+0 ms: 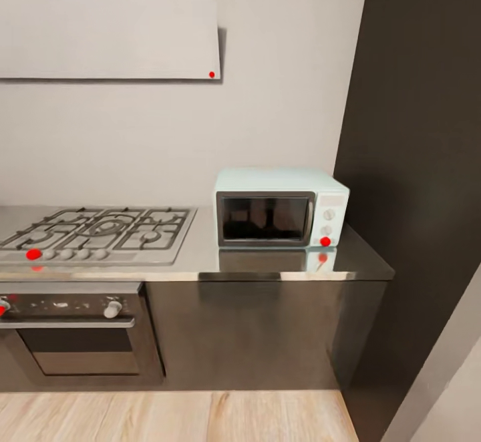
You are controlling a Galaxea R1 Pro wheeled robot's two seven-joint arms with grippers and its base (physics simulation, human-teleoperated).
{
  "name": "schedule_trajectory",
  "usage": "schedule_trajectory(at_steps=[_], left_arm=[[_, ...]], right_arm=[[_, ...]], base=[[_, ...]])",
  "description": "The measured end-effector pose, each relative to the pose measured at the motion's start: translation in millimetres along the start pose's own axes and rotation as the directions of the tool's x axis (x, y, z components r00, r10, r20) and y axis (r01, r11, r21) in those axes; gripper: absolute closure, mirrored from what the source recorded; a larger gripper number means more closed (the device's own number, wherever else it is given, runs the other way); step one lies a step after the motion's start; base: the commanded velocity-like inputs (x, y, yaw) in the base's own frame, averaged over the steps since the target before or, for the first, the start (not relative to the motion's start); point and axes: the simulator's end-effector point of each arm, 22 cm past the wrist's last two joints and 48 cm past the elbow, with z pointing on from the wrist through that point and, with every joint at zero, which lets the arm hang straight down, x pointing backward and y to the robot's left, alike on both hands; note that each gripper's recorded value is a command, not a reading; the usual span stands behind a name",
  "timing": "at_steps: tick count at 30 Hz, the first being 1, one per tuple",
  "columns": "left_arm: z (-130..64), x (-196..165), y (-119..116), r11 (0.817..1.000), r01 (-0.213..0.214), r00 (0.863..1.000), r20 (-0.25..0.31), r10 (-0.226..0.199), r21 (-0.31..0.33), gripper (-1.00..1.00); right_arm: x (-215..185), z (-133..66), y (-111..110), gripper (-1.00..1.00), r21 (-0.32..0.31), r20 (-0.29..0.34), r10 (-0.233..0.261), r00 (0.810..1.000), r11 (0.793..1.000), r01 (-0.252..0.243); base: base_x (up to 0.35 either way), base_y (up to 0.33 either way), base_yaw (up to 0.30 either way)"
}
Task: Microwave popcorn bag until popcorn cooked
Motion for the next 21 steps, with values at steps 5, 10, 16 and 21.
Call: schedule_trajectory(at_steps=[5,10,16,21], left_arm=[[0.0,0,0,1.000,0.000,1.000,0.000,0.000,0.000,-1.00],[0.1,0,-1,1.000,0.001,1.000,0.000,-0.001,0.001,-1.00],[0.1,0,0,1.000,0.001,1.000,0.000,-0.001,0.000,-1.00],[0.1,0,0,1.000,0.001,1.000,0.000,-0.001,0.000,-1.00]], right_arm=[[0,0.0,-1,-1.00,0.002,0.000,0.000,1.000,1.000,0.000],[-13,0.9,3,-1.00,-0.002,0.007,-0.002,1.000,1.000,0.002],[-14,0.7,4,-1.00,-0.003,0.024,-0.007,1.000,1.000,0.007],[-12,0.5,5,-1.00,-0.010,0.026,-0.009,1.000,1.000,0.009]], base=[[0.319,0.002,0.000],[0.000,0.000,0.000],[0.000,0.000,0.000],[0.000,0.000,0.000]])
